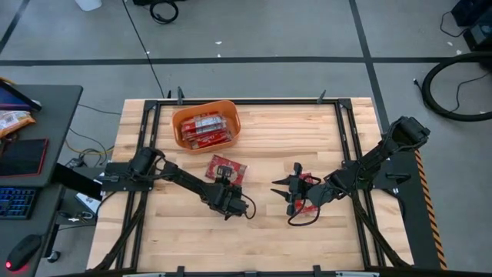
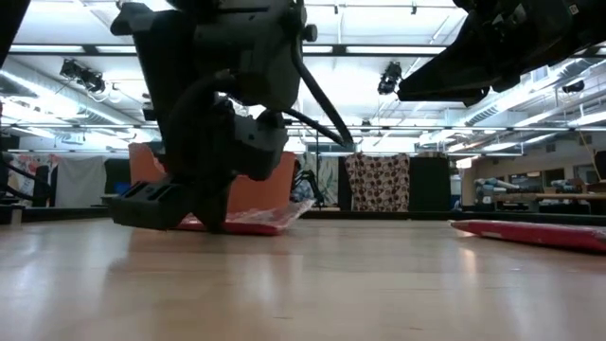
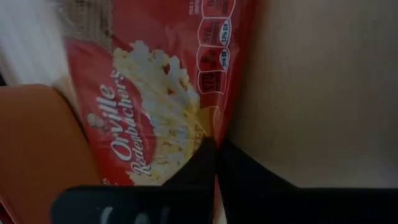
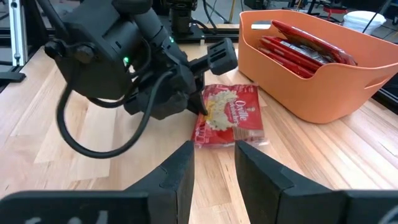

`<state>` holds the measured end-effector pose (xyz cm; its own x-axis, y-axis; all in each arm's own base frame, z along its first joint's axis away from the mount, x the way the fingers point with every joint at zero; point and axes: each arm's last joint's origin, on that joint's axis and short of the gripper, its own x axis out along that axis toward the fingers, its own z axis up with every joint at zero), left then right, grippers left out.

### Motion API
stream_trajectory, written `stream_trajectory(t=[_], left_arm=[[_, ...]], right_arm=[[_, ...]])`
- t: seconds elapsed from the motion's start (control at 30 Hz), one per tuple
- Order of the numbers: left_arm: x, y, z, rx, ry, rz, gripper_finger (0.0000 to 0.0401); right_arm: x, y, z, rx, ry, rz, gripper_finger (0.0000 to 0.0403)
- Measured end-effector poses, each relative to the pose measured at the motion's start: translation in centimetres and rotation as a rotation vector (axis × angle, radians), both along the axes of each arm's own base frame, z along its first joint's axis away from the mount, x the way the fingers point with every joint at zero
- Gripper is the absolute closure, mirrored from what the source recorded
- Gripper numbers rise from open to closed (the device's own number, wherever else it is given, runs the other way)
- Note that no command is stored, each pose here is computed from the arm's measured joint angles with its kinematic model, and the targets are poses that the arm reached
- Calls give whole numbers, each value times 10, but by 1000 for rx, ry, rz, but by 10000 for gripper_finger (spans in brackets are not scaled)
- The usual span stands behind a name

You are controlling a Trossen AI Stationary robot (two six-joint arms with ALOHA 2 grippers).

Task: Sort popcorn bags into baskets
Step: Put the red popcorn bag into the orange bin

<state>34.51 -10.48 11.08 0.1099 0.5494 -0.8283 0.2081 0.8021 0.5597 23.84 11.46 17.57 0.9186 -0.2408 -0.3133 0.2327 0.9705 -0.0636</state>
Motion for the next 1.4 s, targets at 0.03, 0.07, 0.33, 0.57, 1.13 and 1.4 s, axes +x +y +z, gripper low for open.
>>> stream_trajectory(t=[0.03, 0.07, 0.33, 0.57, 1.13, 1.4], left_arm=[[0, 0, 1, 3, 3, -1, 392], [0, -1, 3, 1, 4, -2, 392], [-6, 2, 52, -46, -105, 40, 398], [-20, 10, 102, -58, -251, 79, 399], [-58, 45, 182, -5, -519, 184, 400], [-69, 76, 196, 80, -517, 267, 401]], right_arm=[[0, 0, 0, 0, 0, 0, 282], [0, 0, 0, 0, 0, 0, 282], [0, 0, 0, 0, 0, -1, 282], [0, 0, 0, -1, -1, -2, 282], [0, 0, 0, 0, -1, -2, 282], [0, 0, 0, 0, 0, -2, 282]])
